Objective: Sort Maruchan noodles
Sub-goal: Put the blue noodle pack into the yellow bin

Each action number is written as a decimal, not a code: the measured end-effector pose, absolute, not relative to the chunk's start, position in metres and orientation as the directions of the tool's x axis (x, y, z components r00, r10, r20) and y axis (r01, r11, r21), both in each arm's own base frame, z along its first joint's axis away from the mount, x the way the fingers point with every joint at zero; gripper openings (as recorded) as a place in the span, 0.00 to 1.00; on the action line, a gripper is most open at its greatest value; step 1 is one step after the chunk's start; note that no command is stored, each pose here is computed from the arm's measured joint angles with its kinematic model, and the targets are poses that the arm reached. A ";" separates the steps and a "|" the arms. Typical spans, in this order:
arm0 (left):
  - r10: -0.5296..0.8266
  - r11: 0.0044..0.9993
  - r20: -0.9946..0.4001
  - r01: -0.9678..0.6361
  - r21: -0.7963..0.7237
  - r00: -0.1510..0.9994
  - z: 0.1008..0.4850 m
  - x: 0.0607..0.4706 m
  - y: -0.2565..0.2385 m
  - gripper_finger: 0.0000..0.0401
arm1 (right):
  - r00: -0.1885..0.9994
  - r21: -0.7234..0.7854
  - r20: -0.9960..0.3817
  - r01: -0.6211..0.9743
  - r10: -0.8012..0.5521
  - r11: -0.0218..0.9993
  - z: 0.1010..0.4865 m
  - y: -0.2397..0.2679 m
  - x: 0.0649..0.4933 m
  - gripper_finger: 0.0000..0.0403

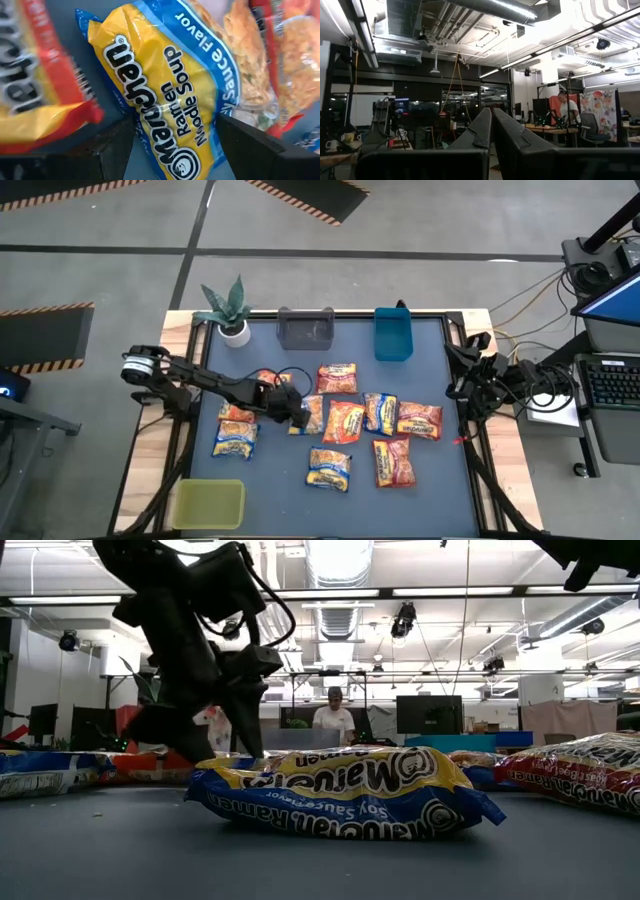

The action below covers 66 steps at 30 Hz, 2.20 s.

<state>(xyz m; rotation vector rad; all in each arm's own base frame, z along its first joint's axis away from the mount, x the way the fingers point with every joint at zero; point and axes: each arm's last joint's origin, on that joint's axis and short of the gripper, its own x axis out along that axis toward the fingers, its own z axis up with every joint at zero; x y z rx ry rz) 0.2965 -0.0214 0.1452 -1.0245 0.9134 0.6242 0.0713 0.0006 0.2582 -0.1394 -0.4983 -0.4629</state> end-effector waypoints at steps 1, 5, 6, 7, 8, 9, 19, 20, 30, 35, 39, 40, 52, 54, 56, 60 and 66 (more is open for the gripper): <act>0.027 0.409 -0.863 -0.794 -0.451 0.504 0.146 0.297 -0.021 0.63 | 0.778 -0.018 0.490 0.460 -0.393 0.888 0.258 0.001 0.071 0.02; 0.027 0.410 -0.862 -0.792 -0.452 0.506 0.146 0.297 -0.022 0.56 | 0.778 -0.018 0.490 0.460 -0.393 0.888 0.258 0.001 0.071 0.02; 0.029 0.410 -0.862 -0.792 -0.452 0.506 0.146 0.297 -0.022 0.54 | 0.778 -0.019 0.490 0.461 -0.393 0.887 0.258 0.001 0.071 0.02; 0.031 0.410 -0.862 -0.793 -0.451 0.506 0.146 0.297 -0.022 0.51 | 0.778 -0.020 0.490 0.461 -0.393 0.887 0.258 0.001 0.071 0.02; 0.036 0.410 -0.861 -0.793 -0.450 0.507 0.146 0.297 -0.022 0.49 | 0.778 -0.020 0.490 0.461 -0.393 0.887 0.258 0.001 0.071 0.02; 0.043 0.411 -0.861 -0.794 -0.448 0.508 0.146 0.297 -0.022 0.46 | 0.778 -0.021 0.490 0.461 -0.393 0.887 0.258 0.001 0.071 0.02; 0.046 0.436 -0.860 -0.785 -0.440 0.508 0.147 0.297 -0.025 0.11 | 0.778 -0.028 0.490 0.465 -0.393 0.885 0.258 0.001 0.071 0.02; 0.046 0.442 -0.860 -0.782 -0.439 0.508 0.148 0.297 -0.025 0.08 | 0.778 -0.028 0.491 0.465 -0.393 0.885 0.258 0.001 0.071 0.02; 0.040 0.520 -0.845 -0.733 -0.439 0.534 0.163 0.290 -0.026 0.00 | 0.778 -0.028 0.490 0.465 -0.393 0.885 0.258 0.001 0.071 0.02; 0.090 0.600 -0.796 -0.671 -0.436 0.598 0.184 0.285 -0.024 0.00 | 0.777 -0.027 0.490 0.465 -0.394 0.885 0.258 0.001 0.071 0.02; 0.137 0.671 -0.748 -0.616 -0.412 0.649 0.201 0.279 -0.022 0.00 | 0.778 -0.027 0.490 0.465 -0.394 0.885 0.258 0.001 0.071 0.02; 0.150 0.683 -0.736 -0.608 -0.406 0.660 0.205 0.278 -0.021 0.00 | 0.777 -0.027 0.490 0.465 -0.394 0.885 0.258 0.001 0.071 0.02; 0.160 0.836 -0.573 -0.419 -0.354 0.804 0.262 0.269 -0.025 0.00 | 0.778 -0.033 0.490 0.468 -0.394 0.883 0.258 0.001 0.071 0.02; 0.131 0.868 -0.548 -0.362 -0.339 0.826 0.275 0.271 -0.030 0.00 | 0.777 -0.033 0.490 0.469 -0.394 0.883 0.258 0.001 0.071 0.02; 0.110 0.899 -0.537 -0.315 -0.305 0.836 0.289 0.272 -0.036 0.00 | 0.778 -0.033 0.490 0.468 -0.394 0.883 0.258 0.001 0.071 0.02; 0.039 0.966 -0.620 -0.189 -0.178 0.784 0.312 0.271 -0.050 0.00 | 0.777 -0.035 0.490 0.469 -0.394 0.882 0.258 0.001 0.071 0.02; -0.023 0.998 -0.908 0.058 0.001 0.418 0.334 0.247 -0.079 0.00 | 0.779 -0.042 0.488 0.472 -0.394 0.881 0.258 0.001 0.071 0.02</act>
